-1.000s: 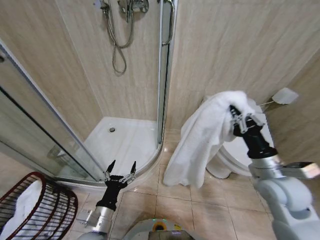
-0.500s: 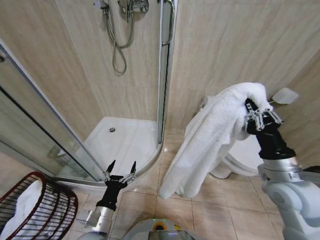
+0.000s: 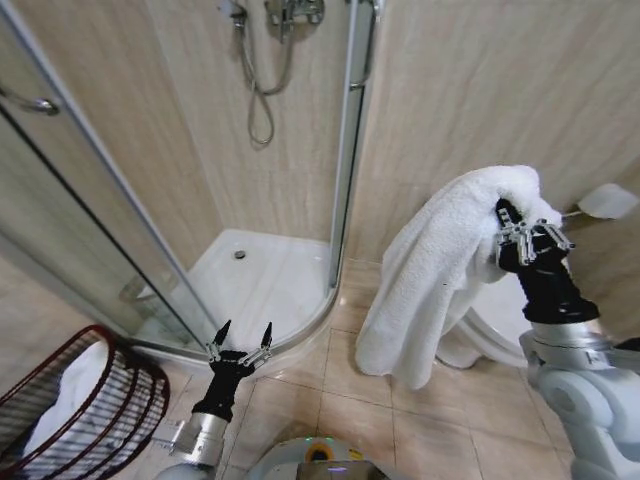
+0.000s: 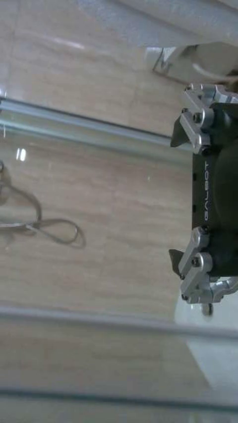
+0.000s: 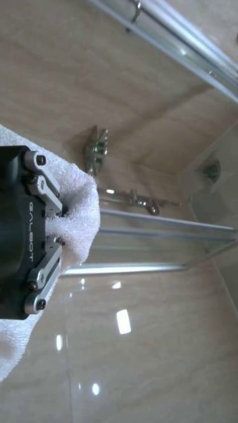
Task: Discard the used towel into the hamper.
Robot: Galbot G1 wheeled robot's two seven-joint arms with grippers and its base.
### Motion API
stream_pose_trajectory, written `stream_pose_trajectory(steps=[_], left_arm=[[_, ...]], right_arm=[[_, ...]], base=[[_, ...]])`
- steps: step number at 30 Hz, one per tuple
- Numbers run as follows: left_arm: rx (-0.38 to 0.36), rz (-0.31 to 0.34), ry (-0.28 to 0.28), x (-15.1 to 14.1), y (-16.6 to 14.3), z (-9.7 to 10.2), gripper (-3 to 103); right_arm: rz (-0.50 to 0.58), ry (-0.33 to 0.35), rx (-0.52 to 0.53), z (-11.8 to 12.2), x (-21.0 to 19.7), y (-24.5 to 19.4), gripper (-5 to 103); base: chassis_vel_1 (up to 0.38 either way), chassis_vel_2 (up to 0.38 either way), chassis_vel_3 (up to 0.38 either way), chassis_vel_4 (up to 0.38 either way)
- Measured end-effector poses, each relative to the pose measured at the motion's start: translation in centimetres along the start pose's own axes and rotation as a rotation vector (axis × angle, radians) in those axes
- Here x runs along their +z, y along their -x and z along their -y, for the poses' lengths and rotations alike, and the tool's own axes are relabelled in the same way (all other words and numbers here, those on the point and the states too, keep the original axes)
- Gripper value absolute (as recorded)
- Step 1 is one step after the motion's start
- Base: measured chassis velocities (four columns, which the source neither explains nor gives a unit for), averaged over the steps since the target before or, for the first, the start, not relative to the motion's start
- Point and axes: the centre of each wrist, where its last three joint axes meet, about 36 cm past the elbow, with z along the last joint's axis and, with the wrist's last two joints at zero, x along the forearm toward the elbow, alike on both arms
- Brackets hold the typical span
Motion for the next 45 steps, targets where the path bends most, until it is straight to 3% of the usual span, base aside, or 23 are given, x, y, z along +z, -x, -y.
stream_pose_trajectory(steps=[18,45], left_arm=[[0.000,0.000,0.000,0.00,0.00,0.00,100],[0.000,0.000,0.000,0.00,0.00,0.00,100]], right_arm=[[-0.001,-0.010,-0.004,0.24,0.06,-0.20,8],[0.016,0.005,-0.011,0.46,0.22,-0.28,8]], base=[[0.103,0.105,0.104,0.104],[0.051,0.051,-0.047,-0.050]])
